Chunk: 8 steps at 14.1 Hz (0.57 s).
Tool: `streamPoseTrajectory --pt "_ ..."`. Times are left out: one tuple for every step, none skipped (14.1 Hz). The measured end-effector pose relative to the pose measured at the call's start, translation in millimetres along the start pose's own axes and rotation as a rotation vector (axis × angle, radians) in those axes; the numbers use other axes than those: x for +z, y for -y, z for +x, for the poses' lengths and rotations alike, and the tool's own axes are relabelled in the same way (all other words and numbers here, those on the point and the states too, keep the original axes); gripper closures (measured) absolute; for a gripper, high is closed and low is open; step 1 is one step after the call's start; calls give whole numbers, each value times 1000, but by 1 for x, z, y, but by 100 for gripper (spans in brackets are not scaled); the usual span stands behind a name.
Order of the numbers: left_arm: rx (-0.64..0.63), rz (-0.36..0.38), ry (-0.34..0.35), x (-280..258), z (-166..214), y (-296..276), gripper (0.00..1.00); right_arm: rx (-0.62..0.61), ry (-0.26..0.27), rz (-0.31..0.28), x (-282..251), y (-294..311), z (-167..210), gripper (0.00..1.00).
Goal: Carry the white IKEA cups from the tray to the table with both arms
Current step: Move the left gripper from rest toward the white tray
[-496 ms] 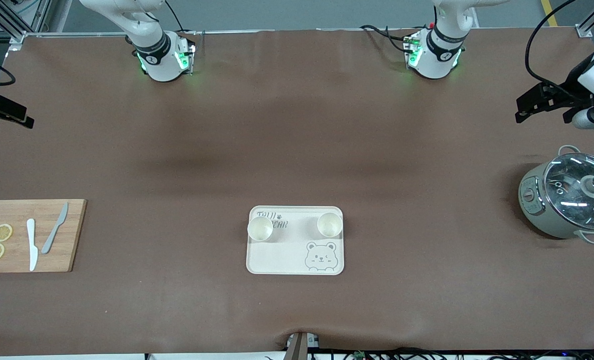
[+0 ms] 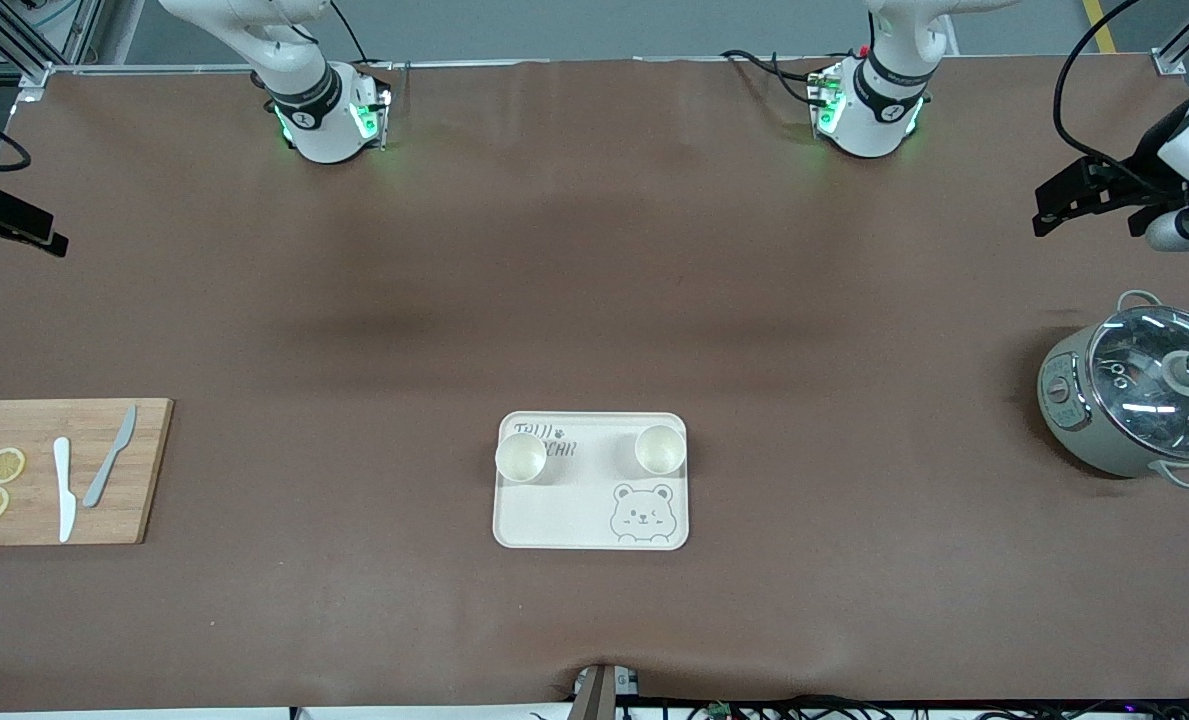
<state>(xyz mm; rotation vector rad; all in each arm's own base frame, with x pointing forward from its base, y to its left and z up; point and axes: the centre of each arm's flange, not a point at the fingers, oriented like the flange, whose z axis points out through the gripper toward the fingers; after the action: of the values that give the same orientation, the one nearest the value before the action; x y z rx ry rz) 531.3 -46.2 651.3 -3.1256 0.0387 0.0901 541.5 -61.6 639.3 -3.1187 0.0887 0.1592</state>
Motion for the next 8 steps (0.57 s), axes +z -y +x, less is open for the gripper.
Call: streamPoseTrajectory --pt "2 0 2 1 0 -1 0 0 0 0 0 0 0 0" --pt "5 0 4 2 1 -2 0 0 0 0 0 0 0 0" --pt "7 0 7 3 2 -3 0 0 0 0 0 0 0 0" --pt "9 0 10 5 3 -4 0 0 0 0 0 0 0 0" --pt "11 0 14 7 4 -5 0 0 0 0 0 0 0 0" --pt "15 -1 20 10 6 -7 0 0 0 0 0 0 0 0" --pt "23 -1 28 14 8 -11 0 0 1 0 0 0 0 0" --pt "36 -2 34 19 11 -19 0 0 1 0 0 0 0 0"
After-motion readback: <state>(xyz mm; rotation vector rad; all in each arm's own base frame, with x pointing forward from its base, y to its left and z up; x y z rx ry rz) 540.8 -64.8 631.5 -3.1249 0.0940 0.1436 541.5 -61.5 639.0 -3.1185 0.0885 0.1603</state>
